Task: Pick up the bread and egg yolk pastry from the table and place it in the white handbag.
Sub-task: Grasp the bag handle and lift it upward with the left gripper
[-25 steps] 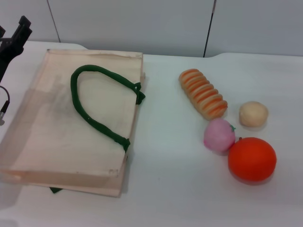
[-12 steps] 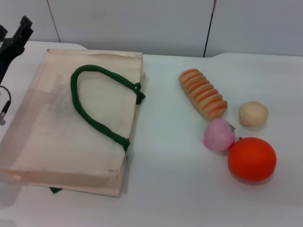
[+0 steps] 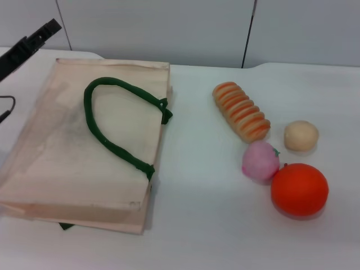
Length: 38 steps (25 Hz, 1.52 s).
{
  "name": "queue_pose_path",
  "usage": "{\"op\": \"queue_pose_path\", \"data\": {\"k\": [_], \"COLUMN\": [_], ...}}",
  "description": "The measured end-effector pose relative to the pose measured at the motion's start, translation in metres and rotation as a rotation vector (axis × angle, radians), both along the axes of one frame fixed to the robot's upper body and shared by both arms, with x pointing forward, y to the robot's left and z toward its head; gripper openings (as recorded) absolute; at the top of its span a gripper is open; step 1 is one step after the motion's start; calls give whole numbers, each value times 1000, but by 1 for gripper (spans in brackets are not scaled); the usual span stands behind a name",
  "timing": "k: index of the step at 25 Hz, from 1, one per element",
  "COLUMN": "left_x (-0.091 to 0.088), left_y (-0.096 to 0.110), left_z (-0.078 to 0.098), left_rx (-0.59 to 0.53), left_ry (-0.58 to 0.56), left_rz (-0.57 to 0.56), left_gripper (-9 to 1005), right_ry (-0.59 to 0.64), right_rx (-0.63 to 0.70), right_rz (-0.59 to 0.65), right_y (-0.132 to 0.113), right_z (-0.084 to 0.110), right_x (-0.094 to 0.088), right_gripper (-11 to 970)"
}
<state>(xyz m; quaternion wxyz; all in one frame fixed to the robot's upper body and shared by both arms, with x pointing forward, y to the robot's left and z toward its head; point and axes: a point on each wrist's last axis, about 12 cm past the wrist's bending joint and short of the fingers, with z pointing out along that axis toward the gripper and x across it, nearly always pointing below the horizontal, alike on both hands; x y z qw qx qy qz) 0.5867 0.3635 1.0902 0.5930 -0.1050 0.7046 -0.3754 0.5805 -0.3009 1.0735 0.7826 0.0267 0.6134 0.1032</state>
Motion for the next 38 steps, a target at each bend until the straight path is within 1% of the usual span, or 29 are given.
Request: {"op": "queue_pose_path", "data": {"k": [4,5,9,10,11,15,17,24,30,35,38], "left_x": [7,9,21,28,28,38,41,49,53,55,58], "left_y": [9,10,8,5,5,-2,-4,-17,-32,-39,-45], "left_z": [12,14,19,21,21,22,24,27,24,21,18], "left_rx": [-1,8,92,148,148,249,291,376,405,437,477], "left_ry": [184,256,451,519,519,612,616,599,594,579,581], "left_rz": [-93,-116,-161,-174,-174,-184,-190,-247,-296,-314,-323], "left_gripper": [851,849,841,839,837,830,826,812,800,790,784], "right_ry": [0,-1,-2,-2,-2,-3,-4,-5,-10,-11,-13], "right_rx": [-1,-2,-2,-2,-2,-2,-1,1,2,3,4], "right_rz": [-1,-1,-1,-1,-1,-1,-3,-7,-5,-7,-7], "right_y": [-1,-1,-1,-1,-1,-1,-1,-2,-1,-1,-1], "right_z": [0,0,1,1,1,1,1,1,2,2,3], "right_x": [0,0,0,0,0,1,1,1,1,1,1], "right_gripper": [892,892,892,892,892,892,892,892,892,891,891]}}
